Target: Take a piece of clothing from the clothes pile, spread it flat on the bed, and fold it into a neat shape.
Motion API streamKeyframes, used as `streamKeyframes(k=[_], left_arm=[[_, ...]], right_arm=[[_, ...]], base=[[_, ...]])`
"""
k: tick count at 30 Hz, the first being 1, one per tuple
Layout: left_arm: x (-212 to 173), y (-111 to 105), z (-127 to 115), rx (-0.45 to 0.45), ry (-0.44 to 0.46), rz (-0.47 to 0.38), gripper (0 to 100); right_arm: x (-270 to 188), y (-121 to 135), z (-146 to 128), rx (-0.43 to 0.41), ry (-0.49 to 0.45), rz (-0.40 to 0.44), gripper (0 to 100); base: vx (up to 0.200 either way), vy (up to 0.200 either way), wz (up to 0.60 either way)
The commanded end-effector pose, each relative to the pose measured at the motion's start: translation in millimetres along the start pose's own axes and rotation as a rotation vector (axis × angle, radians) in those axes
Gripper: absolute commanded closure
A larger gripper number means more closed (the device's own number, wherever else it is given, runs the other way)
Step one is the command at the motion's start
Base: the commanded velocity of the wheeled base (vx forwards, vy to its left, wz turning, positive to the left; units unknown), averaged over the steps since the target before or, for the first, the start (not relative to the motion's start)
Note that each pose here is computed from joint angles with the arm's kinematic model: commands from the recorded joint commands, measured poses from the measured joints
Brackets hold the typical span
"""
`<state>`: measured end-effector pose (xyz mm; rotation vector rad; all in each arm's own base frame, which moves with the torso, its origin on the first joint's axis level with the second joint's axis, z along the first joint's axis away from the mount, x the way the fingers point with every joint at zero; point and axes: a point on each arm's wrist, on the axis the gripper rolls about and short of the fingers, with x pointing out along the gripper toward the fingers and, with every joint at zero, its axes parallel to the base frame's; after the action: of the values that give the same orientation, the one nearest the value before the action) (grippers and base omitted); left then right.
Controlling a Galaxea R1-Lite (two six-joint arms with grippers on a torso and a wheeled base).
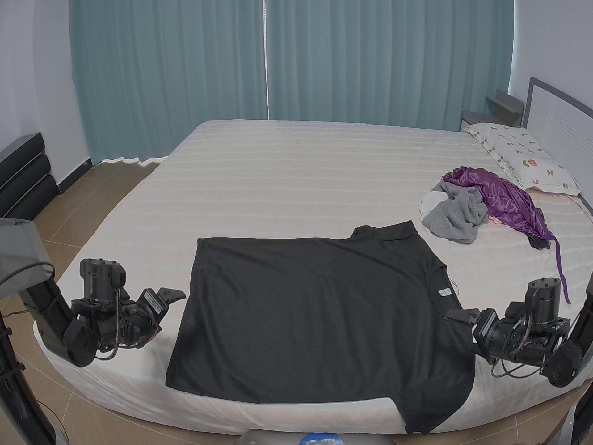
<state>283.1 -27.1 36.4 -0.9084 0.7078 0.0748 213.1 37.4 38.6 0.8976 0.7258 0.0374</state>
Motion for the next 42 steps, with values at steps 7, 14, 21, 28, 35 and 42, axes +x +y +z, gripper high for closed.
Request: streamKeyframes(k=[7, 14, 21, 28, 35, 42], left_arm=[[-29.7, 6.2, -21.2, 0.012, 0.088, -0.033, 0], [-30.3, 21.9, -33.1, 0.055, 0.169, 0.008, 0], [-17.9, 40.5, -45.6, 0.163, 0.238, 0.082, 0], [-14.4, 40.9, -46.3, 0.164, 0.244, 0.084, 0], [-2.7, 40.8, -44.0, 0.173, 0.242, 0.085, 0], [-4.1, 43.1, -45.9, 0.175, 0.239, 0.107, 100]], right_arm=[[-21.9, -5.9, -16.3, 0.018, 0.064, 0.017, 0], [-20.5, -7.7, -16.9, 0.022, 0.071, 0.006, 0], [-19.2, -8.8, -17.5, 0.024, 0.076, -0.002, 0], [-17.5, -10.0, -18.3, 0.025, 0.083, -0.009, 0], [-17.9, -9.5, -18.1, 0.024, 0.081, -0.006, 0], [-18.1, -9.3, -18.0, 0.024, 0.080, -0.005, 0]], base=[[0.000, 0.000, 0.00], [0.000, 0.000, 0.00], [0.000, 0.000, 0.00], [0.000, 0.000, 0.00], [0.000, 0.000, 0.00], [0.000, 0.000, 0.00]])
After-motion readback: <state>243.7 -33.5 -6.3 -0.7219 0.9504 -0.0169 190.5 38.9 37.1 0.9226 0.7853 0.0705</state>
